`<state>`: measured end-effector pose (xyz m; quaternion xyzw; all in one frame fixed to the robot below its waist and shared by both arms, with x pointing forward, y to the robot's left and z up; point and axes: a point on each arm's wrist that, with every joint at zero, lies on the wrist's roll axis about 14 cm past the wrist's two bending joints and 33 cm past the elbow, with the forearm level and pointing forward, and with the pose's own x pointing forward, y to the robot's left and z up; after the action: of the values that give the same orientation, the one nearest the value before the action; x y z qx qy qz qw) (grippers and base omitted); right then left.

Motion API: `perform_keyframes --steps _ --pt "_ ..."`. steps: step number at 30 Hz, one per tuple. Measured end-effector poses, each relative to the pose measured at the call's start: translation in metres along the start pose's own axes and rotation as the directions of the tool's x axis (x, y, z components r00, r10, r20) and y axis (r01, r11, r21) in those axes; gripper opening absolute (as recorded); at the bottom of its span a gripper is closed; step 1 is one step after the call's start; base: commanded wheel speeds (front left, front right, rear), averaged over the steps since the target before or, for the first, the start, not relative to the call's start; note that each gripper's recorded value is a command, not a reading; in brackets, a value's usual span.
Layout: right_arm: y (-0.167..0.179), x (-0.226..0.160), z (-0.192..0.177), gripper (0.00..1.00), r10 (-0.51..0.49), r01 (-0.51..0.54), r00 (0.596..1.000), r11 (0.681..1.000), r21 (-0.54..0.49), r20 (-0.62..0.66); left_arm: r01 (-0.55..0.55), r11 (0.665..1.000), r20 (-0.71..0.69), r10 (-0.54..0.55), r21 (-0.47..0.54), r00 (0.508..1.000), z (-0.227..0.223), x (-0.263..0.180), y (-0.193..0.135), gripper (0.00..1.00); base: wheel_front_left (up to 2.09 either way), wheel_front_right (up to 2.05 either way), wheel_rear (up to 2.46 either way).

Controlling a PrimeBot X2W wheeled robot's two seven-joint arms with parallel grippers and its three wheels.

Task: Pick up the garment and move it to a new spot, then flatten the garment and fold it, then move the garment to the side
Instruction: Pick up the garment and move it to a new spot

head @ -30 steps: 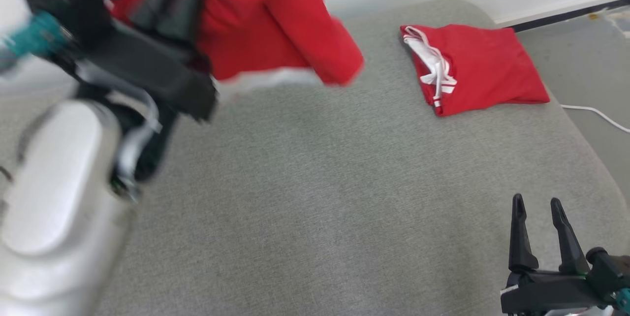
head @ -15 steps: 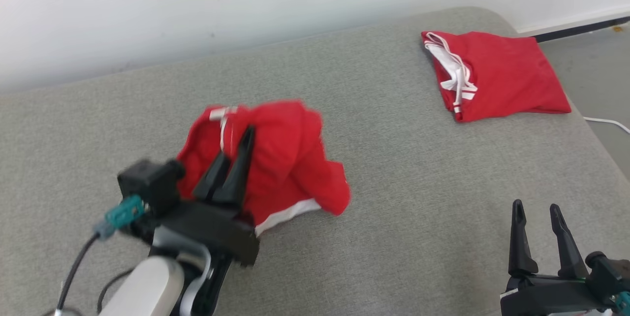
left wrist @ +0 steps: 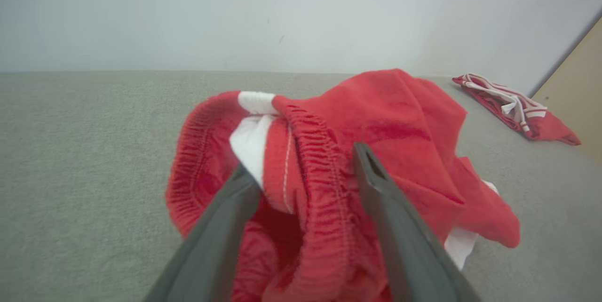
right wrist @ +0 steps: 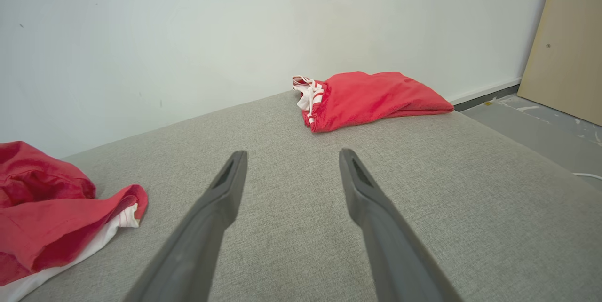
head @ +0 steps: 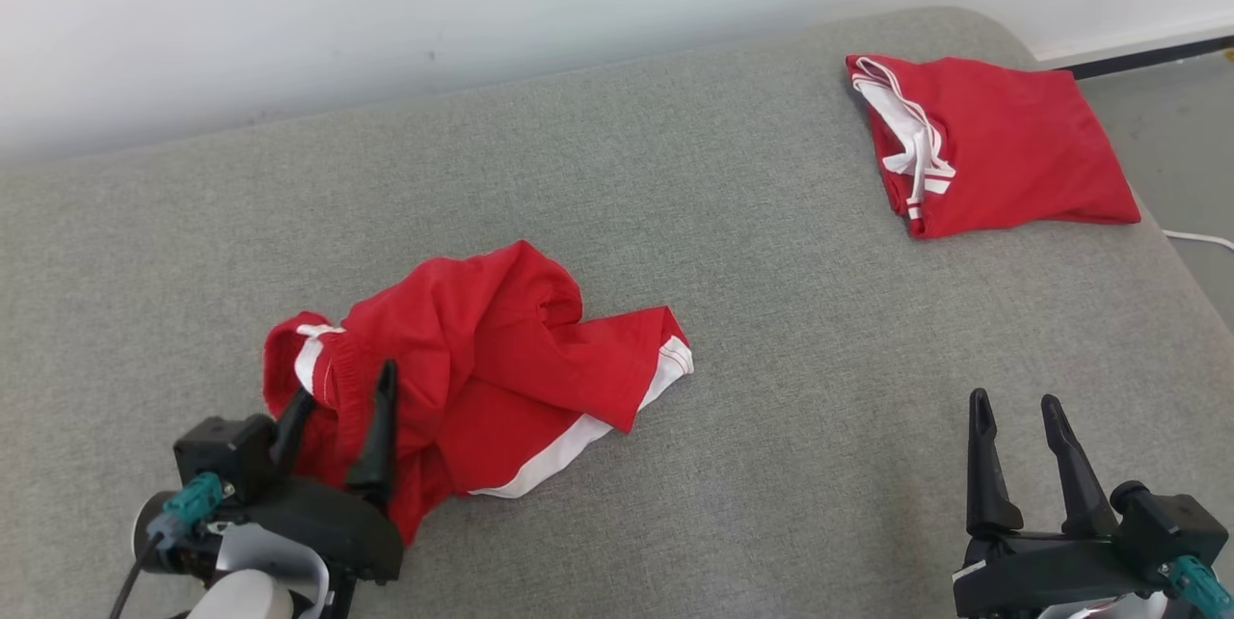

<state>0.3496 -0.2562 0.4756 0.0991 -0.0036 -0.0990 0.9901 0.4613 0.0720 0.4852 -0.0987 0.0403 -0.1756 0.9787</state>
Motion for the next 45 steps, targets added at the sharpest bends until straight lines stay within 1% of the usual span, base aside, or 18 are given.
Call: perform_keyframes --steps 2,5,9,16,17,23,26,30,33,35,40,45 --pt "0.002 0.0 -0.001 1.0 0.006 -0.006 1.0 1.0 0.002 -0.002 -0.009 1.0 0.0 0.009 0.003 1.0 -0.003 -0.002 0.002 1.0 0.0 0.0 0.0" --pt "0.006 -0.002 -0.003 1.0 0.019 -0.019 1.0 1.0 0.004 -0.007 -0.016 1.0 0.034 0.016 0.004 0.999 0.006 -0.006 0.004 1.0 0.0 0.0 0.0" --pt "0.014 -0.004 -0.003 1.0 0.046 -0.046 0.999 0.999 0.001 -0.007 -0.046 0.999 0.138 0.045 0.009 0.989 0.037 -0.018 0.01 1.0 0.0 0.0 0.0" --pt "0.042 -0.009 0.003 1.0 0.136 -0.136 0.991 0.991 -0.001 0.017 -0.155 0.987 0.244 0.14 0.042 0.96 0.064 -0.064 0.033 1.0 0.0 0.0 0.0" --pt "0.042 -0.009 0.003 1.0 0.136 -0.136 0.991 0.991 -0.001 0.017 -0.155 0.987 0.244 0.14 0.042 0.96 0.064 -0.064 0.033 1.0 0.0 0.0 0.0" --pt "0.069 -0.011 0.013 1.0 0.217 -0.217 0.975 0.976 -0.007 0.049 -0.261 0.963 0.289 0.232 0.067 0.929 0.074 -0.106 0.058 1.0 0.0 0.0 0.0" --pt "0.077 -0.013 0.016 1.0 0.243 -0.242 0.968 0.97 -0.014 0.058 -0.292 0.955 0.317 0.261 0.055 0.912 0.08 -0.125 0.065 1.0 0.0 0.0 0.0" --pt "0.085 -0.016 0.019 1.0 0.273 -0.272 0.96 0.962 -0.019 0.069 -0.343 0.937 0.323 0.304 0.07 0.896 0.078 -0.148 0.076 1.0 0.0 0.0 0.0" --pt "0.088 -0.019 0.019 1.0 0.285 -0.284 0.956 0.958 -0.023 0.069 -0.36 0.93 0.323 0.318 0.076 0.891 0.075 -0.159 0.077 1.0 0.0 0.0 0.0" --pt "0.09 -0.019 0.021 1.0 0.293 -0.292 0.953 0.956 -0.024 0.074 -0.364 0.926 0.313 0.318 0.098 0.895 0.07 -0.165 0.076 1.0 0.0 0.0 0.0" --pt "0.096 -0.023 0.019 1.0 0.312 -0.311 0.948 0.95 -0.023 0.068 -0.362 0.925 0.299 0.315 0.113 0.901 0.063 -0.172 0.073 1.0 0.0 0.0 0.0" --pt "0.102 -0.026 0.01 1.0 0.329 -0.329 0.943 0.944 -0.018 0.04 -0.368 0.924 0.285 0.328 0.1 0.901 0.057 -0.176 0.073 1.0 0.0 0.0 0.0"
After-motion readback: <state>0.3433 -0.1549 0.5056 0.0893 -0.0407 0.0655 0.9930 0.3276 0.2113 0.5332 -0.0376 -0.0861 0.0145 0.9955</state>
